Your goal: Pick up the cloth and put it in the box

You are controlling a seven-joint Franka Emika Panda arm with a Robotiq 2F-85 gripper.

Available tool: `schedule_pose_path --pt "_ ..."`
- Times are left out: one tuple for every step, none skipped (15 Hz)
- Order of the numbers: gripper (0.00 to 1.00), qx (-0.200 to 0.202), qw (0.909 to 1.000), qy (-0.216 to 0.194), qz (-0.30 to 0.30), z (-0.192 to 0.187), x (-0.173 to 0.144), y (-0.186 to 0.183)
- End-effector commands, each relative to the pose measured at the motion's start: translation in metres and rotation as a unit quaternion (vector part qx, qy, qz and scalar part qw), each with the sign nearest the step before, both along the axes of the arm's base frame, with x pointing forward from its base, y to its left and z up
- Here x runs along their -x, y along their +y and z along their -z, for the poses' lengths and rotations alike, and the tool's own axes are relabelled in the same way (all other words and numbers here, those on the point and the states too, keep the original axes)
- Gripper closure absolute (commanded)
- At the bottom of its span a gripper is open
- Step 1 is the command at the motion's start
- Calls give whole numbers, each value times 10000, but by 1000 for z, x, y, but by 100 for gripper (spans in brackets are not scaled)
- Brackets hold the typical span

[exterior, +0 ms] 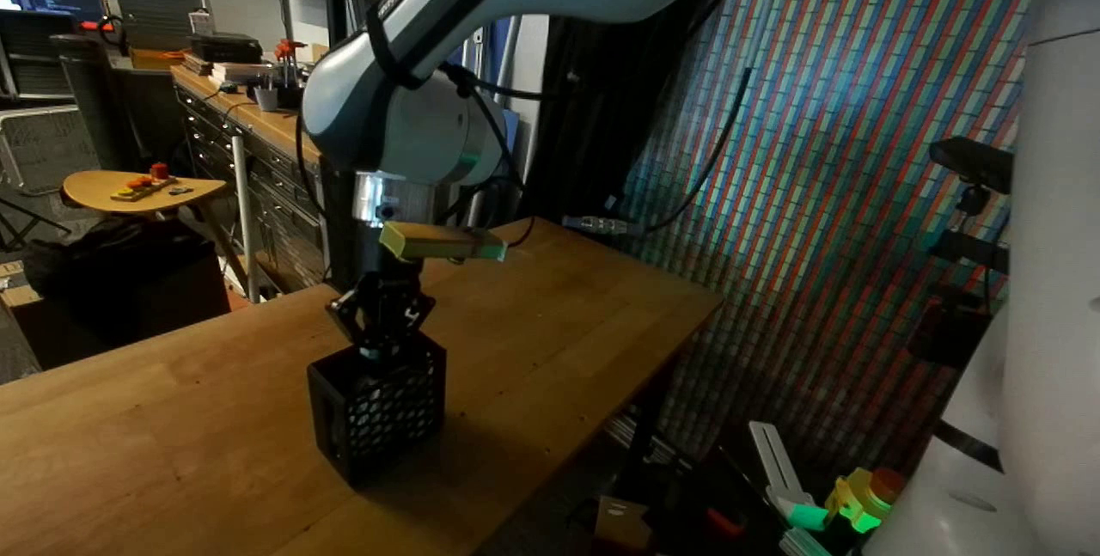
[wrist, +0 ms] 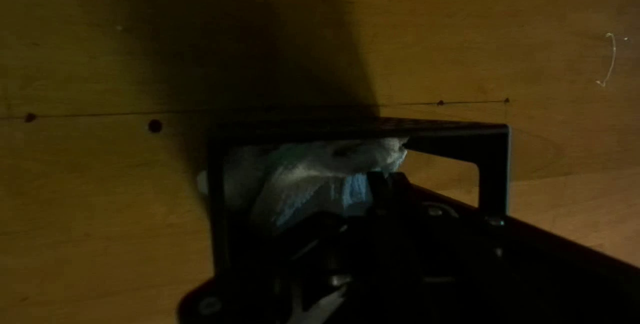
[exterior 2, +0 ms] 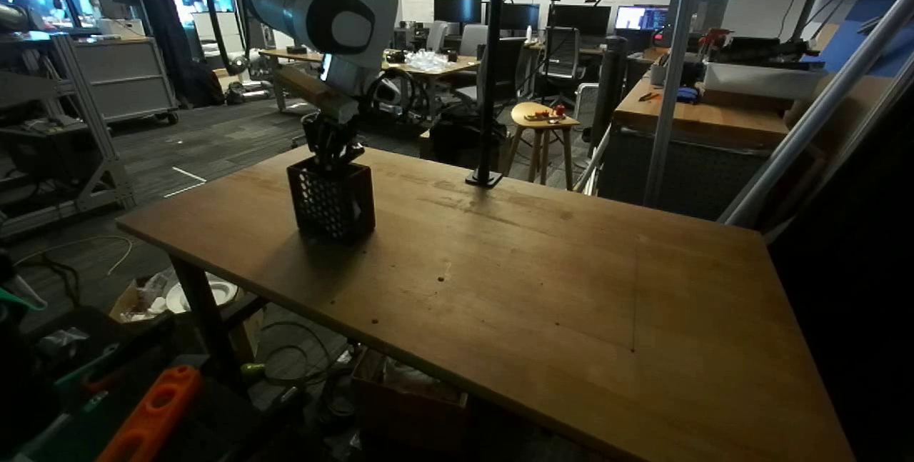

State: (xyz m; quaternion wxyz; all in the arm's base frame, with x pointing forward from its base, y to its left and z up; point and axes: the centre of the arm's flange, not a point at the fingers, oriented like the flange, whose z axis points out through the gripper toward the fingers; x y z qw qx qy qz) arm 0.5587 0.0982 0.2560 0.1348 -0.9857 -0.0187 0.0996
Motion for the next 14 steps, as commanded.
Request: schedule_pose_path --pt "92 294 9995 1 -88 -46 7 -2" --pt "92 335 9994 3 -111 -52 8 -3" --pt "92 363 9993 -6 -118 -56 9 -4" --pt "92 390 9992 -18 -121 -60 9 -4" --pt "92 412 9991 -34 -115 -61 9 -3" --pt "92 437 9990 -63 -104 -63 8 -3" --pt "92 457 9989 -88 -105 -63 7 -2" --pt "92 486 9987 -101 -108 -63 6 -1" --pt "92 518 9985 -113 -128 -63 5 -1" --pt "93 583 9981 -125 -173 -62 4 -1" --pt "92 633 9977 -147 -217 -62 3 -1" --pt "93 698 9971 -166 -261 -61 3 -1" --pt "92 756 9965 -191 -304 -60 2 -1" --pt "92 805 9959 -219 -342 -59 2 0"
